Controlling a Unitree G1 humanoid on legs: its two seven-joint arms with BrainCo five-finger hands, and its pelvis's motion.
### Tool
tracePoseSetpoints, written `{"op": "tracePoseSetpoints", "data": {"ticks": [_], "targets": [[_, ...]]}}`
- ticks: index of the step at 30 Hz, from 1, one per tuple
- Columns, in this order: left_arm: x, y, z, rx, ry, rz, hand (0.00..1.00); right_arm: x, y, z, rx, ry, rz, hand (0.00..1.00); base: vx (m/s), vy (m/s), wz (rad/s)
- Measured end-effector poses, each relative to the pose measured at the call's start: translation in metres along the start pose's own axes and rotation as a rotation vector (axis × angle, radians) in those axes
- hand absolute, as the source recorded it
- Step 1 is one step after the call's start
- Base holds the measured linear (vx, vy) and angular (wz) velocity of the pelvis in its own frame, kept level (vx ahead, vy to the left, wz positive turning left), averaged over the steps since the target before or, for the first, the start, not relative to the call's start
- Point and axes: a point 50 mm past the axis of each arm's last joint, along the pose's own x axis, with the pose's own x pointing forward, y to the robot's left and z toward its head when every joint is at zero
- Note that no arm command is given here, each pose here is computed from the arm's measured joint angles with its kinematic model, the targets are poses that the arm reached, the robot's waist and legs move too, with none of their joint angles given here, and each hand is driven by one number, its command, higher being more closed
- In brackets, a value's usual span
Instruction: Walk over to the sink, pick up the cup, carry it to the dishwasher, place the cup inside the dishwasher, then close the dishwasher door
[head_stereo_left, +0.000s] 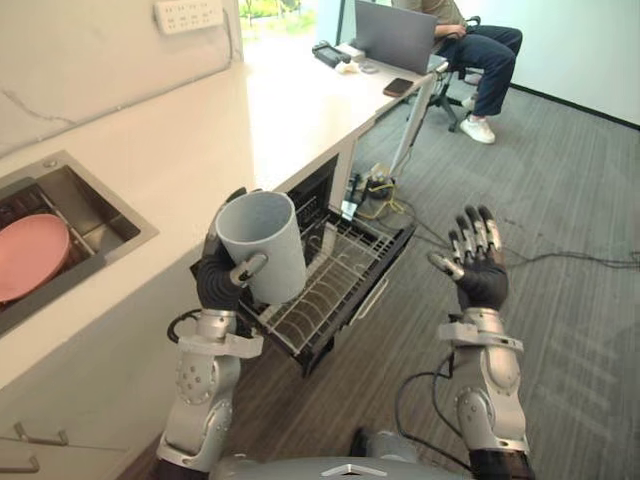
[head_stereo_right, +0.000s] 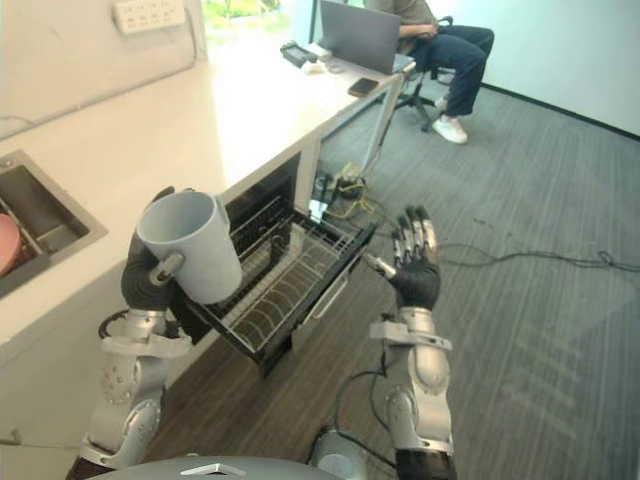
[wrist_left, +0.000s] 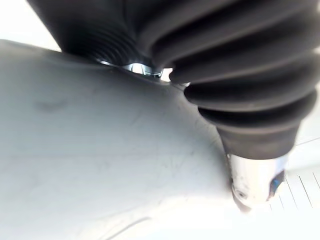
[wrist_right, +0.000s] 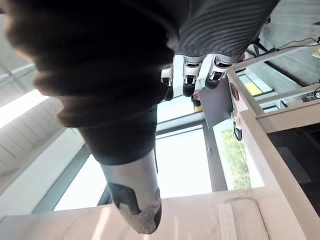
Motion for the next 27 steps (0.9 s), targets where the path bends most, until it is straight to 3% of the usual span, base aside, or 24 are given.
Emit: {"op": "tracePoseSetpoints", "data": {"ticks": [6,9,12,24,27], "targets": [[-0.008,0.023,-0.011,0.122,0.047,0.172,1.0,-0.006,0.005,-0.014,0.063,0.086,0.118,0.0,0.06,-0.007,0.26],[-0.009,0.012,-0.011,0.178,0.02,0.123,1.0,-0.004,0.004,-0.011,0.078,0.063,0.134,0.0,0.12,0.139,0.22],[-0.004,0.009,-0.008,0.229,-0.023,0.152,1.0,-0.007,0.032,-0.026,0.157,0.106,0.207,0.0,0.16,0.096,0.07],[0.004,-0.015,-0.004,0.366,-0.136,0.107,1.0,-0.006,0.07,-0.015,0.244,0.052,0.35,0.0,0.05,0.011,0.03],[0.005,-0.018,-0.001,0.356,-0.155,0.109,1.0,-0.009,0.08,-0.02,0.269,0.089,0.387,0.0,-0.04,0.012,-0.05]]}}
